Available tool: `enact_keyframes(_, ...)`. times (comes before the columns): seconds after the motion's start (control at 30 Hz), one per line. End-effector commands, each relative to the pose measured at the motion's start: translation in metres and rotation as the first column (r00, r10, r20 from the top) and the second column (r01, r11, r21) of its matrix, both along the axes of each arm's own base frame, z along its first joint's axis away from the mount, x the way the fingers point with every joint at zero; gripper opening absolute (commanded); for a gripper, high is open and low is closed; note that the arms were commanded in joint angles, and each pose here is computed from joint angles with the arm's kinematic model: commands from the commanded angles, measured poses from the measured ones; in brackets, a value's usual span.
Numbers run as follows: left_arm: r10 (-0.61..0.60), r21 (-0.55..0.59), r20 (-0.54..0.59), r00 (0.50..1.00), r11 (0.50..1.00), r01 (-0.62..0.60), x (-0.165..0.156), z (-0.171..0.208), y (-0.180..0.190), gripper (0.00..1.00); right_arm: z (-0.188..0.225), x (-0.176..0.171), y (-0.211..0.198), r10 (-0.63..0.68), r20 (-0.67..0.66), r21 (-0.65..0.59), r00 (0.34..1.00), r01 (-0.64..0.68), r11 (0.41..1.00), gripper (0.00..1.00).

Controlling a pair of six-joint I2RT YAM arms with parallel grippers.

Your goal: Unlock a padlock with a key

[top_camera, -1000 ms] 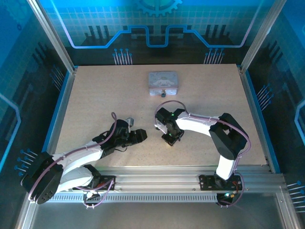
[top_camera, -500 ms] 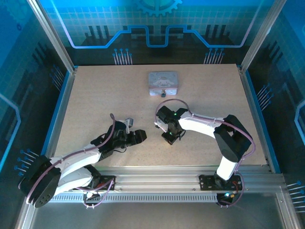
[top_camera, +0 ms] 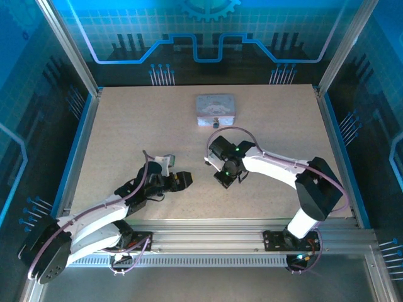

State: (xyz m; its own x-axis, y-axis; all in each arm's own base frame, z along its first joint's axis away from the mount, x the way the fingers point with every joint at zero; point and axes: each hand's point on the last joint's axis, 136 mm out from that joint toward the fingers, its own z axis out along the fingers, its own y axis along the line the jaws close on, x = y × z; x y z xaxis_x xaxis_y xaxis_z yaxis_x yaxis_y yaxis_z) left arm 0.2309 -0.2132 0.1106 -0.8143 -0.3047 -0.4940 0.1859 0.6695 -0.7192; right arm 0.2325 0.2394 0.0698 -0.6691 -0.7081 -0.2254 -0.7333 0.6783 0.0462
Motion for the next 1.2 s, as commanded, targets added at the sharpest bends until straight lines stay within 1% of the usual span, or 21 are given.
enact_keyframes(0.0, 0.068, -0.061, -0.065, 0.996, 0.996, -0.072, 0.003, 0.005, 0.001, 0.62, 0.034, 0.006, 0.011, -0.043, 0.046, 0.121, 0.998, 0.037, 0.992, 0.0)
enact_keyframes(0.1, 0.097, -0.142, -0.096, 0.991, 0.984, -0.11, 0.007, 0.014, -0.003, 0.59, 0.06, 0.012, 0.018, -0.091, 0.096, 0.221, 0.991, 0.068, 0.973, 0.0)
enact_keyframes(0.27, 0.101, -0.232, -0.101, 0.99, 0.965, -0.122, 0.016, 0.042, -0.014, 0.58, 0.098, 0.016, 0.022, -0.171, 0.134, 0.356, 0.976, 0.114, 0.927, 0.0)
enact_keyframes(0.4, 0.1, -0.347, -0.079, 0.992, 0.93, -0.121, 0.025, 0.072, -0.024, 0.56, 0.12, 0.014, 0.024, -0.209, 0.123, 0.447, 0.97, 0.134, 0.885, 0.0)
enact_keyframes(0.57, 0.093, -0.44, -0.034, 0.995, 0.893, -0.098, 0.035, 0.108, -0.034, 0.52, 0.138, 0.011, 0.027, -0.248, 0.115, 0.524, 0.962, 0.153, 0.838, 0.0)
enact_keyframes(0.67, 0.068, -0.457, -0.015, 0.998, 0.887, -0.068, 0.038, 0.123, -0.044, 0.51, 0.144, 0.011, 0.027, -0.26, 0.115, 0.546, 0.959, 0.158, 0.823, 0.0)
enact_keyframes(0.87, 0.034, -0.478, 0.01, 0.999, 0.878, -0.025, 0.039, 0.134, -0.059, 0.47, 0.148, 0.011, 0.026, -0.274, 0.114, 0.555, 0.955, 0.168, 0.815, 0.0)
enact_keyframes(1.0, -0.001, -0.463, 0.027, 1.0, 0.886, 0.013, 0.034, 0.134, -0.069, 0.44, 0.149, 0.011, 0.027, -0.275, 0.106, 0.559, 0.955, 0.171, 0.811, 0.0)
enact_keyframes(1.17, -0.017, -0.449, 0.041, 0.999, 0.893, 0.033, 0.033, 0.126, -0.075, 0.42, 0.153, 0.011, 0.028, -0.277, 0.102, 0.57, 0.955, 0.172, 0.804, 0.0)
